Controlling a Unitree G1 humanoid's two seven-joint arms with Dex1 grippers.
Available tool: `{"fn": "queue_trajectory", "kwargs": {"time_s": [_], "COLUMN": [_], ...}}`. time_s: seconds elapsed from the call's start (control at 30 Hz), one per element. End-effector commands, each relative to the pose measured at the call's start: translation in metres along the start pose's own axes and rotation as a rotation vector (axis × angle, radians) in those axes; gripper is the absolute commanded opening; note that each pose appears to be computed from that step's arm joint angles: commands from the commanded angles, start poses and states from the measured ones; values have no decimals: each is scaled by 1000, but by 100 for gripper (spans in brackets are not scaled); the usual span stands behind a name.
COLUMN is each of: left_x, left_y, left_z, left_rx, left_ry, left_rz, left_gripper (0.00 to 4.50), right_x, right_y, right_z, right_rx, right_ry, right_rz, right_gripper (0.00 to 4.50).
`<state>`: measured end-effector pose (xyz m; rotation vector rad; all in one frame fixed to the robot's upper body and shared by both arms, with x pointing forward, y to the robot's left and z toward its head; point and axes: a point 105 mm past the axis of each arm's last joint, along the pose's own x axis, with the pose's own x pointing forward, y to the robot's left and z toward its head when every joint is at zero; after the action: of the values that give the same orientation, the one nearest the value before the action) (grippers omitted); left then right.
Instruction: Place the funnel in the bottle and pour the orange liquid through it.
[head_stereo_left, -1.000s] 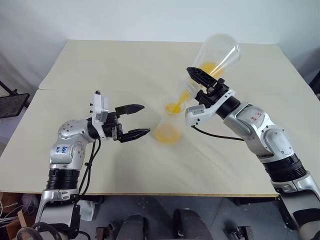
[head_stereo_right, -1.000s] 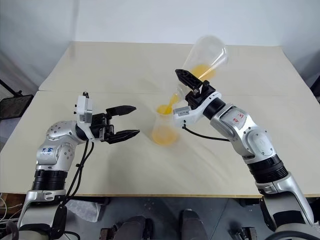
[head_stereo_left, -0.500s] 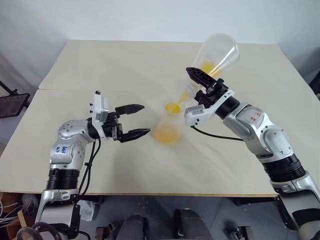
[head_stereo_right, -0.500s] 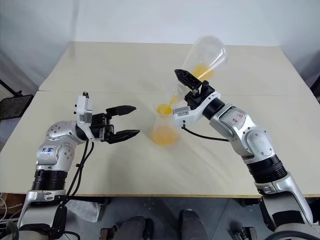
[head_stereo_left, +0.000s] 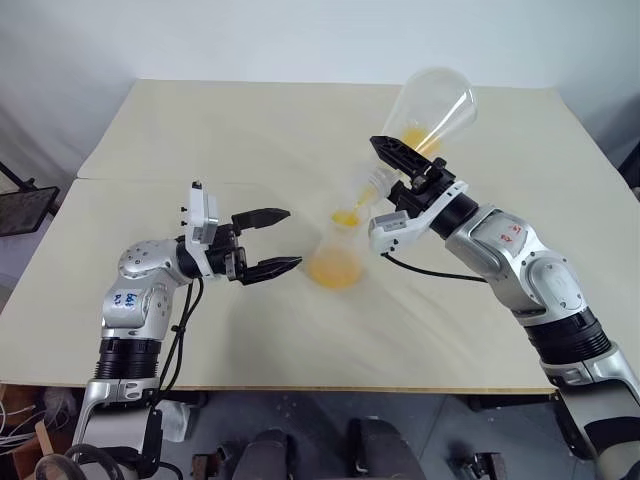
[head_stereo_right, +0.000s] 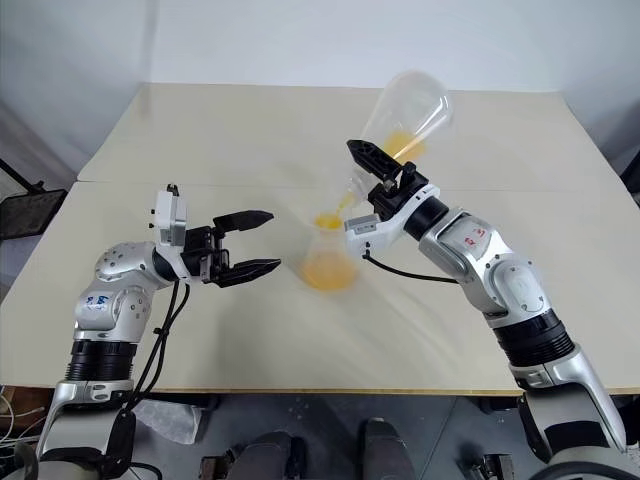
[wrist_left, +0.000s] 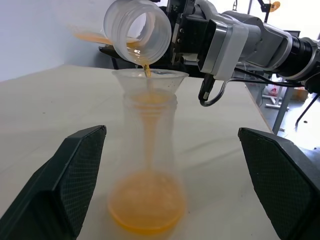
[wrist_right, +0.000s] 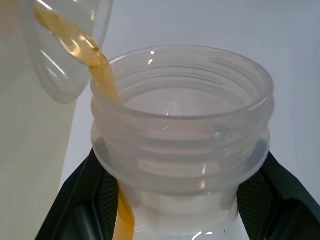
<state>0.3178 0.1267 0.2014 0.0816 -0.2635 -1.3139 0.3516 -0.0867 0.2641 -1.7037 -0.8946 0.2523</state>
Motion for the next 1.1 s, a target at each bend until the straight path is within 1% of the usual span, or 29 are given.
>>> {"fn": "queue_trajectory", "kwargs": {"time_s": [0.03, 0.53, 1.1], "left_x": [4, -3, -30], "left_y": [-2, 1, 6], "left_z": [21, 19, 21], "left_rx": [69, 76, 85], "left_ry": [-64, -44, 24], "left_rz": [-14, 14, 51], "left_gripper": [450, 450, 450], "right_x": [0, 1, 0], "right_y": [-23, -26, -27], "right_z": [-2, 0, 2], "right_rx": [-28, -33, -46], "right_ry": [5, -8, -16], "right_rz": [-88, -105, -122], "right_gripper": [262, 262, 262]}}
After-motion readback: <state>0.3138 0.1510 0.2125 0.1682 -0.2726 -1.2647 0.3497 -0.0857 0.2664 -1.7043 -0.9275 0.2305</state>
